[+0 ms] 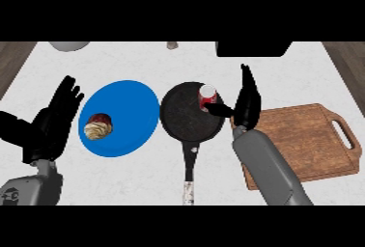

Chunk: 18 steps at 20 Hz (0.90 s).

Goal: Pick the can from the cutting board and place it in the pan

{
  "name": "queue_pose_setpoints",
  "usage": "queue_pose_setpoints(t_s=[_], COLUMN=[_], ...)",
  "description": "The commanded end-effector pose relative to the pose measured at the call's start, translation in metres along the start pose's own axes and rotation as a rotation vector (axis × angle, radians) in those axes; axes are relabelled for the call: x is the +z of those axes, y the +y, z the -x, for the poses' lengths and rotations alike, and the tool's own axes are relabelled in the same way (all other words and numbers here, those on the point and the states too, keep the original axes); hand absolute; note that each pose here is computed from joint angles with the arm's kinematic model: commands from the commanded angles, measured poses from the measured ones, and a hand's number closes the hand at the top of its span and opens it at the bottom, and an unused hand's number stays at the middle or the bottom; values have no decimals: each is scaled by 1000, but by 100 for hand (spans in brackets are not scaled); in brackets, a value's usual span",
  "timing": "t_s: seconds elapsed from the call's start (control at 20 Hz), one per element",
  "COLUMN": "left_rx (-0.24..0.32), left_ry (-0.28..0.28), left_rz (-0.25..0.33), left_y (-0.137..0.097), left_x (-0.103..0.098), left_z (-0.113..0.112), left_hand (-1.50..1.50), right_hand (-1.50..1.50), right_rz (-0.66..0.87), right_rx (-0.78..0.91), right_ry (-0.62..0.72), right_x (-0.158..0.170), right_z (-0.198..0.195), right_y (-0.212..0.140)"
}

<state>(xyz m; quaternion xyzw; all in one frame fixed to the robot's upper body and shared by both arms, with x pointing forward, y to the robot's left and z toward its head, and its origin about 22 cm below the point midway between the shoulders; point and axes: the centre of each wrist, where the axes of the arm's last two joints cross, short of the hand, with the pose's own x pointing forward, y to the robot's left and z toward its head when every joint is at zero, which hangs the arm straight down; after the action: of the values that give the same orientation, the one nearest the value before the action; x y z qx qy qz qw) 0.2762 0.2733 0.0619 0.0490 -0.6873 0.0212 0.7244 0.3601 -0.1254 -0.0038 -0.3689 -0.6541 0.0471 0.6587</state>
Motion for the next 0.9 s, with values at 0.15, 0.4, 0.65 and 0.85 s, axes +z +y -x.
queue_pose_setpoints(t_s=[0.15, 0.4, 0.65, 0.85], left_rx=[9, 5, 13, -5], left_ry=[11, 10, 17, -4], left_rz=[-46, -30, 5, 7], left_y=[7, -3, -5, 2], left_x=[4, 8, 11, -8], left_z=[-1, 12, 14, 12], left_hand=[0, 0, 0, 0], right_hand=[-150, -150, -150, -150], right_rz=[-8, -119, -77, -70], right_rx=[-258, -347, -334, -288], right_ry=[-39, -85, -110, -99], right_x=[48, 81, 114, 105], right_z=[41, 62, 79, 96], right_y=[-59, -118, -150, -165])
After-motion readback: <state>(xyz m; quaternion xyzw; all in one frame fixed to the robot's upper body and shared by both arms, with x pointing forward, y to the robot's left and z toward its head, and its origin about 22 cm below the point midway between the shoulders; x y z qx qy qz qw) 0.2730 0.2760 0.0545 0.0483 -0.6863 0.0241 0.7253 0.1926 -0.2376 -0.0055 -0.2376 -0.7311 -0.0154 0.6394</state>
